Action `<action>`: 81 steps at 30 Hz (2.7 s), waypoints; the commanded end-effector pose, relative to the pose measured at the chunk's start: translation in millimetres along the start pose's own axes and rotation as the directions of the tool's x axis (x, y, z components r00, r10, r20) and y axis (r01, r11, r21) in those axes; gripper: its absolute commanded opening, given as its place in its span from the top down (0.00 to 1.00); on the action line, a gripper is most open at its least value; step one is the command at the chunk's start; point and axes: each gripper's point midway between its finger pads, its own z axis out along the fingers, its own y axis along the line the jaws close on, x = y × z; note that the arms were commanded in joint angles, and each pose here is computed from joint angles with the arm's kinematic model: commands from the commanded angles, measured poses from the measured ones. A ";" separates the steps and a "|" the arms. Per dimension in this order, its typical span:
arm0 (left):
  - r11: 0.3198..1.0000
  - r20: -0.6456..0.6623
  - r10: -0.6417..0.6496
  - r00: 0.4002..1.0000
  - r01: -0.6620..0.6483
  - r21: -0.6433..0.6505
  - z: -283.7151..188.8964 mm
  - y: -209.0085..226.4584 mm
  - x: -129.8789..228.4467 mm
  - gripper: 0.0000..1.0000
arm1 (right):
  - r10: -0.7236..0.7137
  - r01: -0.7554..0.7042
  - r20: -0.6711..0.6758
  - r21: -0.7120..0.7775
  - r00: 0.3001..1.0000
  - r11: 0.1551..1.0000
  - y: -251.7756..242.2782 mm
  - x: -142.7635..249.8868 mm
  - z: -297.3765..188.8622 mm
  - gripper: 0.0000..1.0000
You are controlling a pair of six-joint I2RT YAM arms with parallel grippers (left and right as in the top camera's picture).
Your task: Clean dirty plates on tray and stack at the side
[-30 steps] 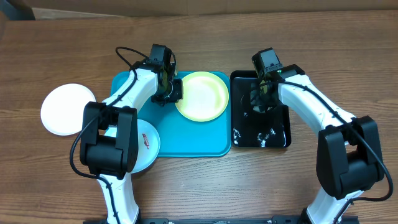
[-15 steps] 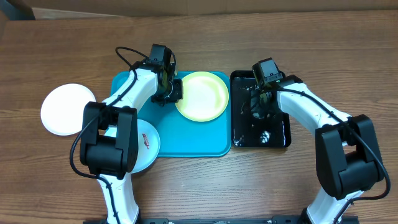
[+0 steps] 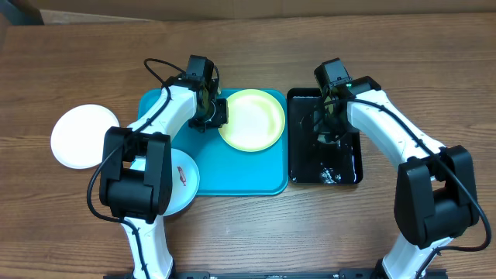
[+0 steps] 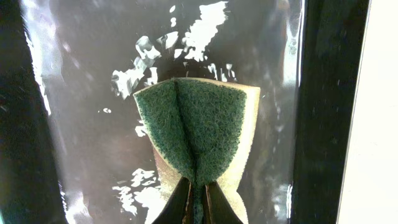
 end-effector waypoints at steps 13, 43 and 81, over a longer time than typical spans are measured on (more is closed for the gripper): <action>0.999 -0.035 -0.005 0.999 0.004 -0.039 10.3 9.4 12.2 0.88 | 0.007 -0.007 0.042 -0.017 0.999 1.000 -2.1 24.7 42.8 0.85; 0.997 -0.044 -0.015 0.999 0.012 -0.073 12.8 16.6 17.4 0.73 | 0.172 -0.172 0.097 -0.012 0.980 0.985 -59.6 -59.9 -80.7 0.18; 0.995 0.107 0.097 0.989 -0.092 -0.048 -127.2 -16.7 -40.9 0.96 | 0.255 -0.253 0.128 -0.032 0.958 0.967 -89.7 -73.8 -79.2 0.00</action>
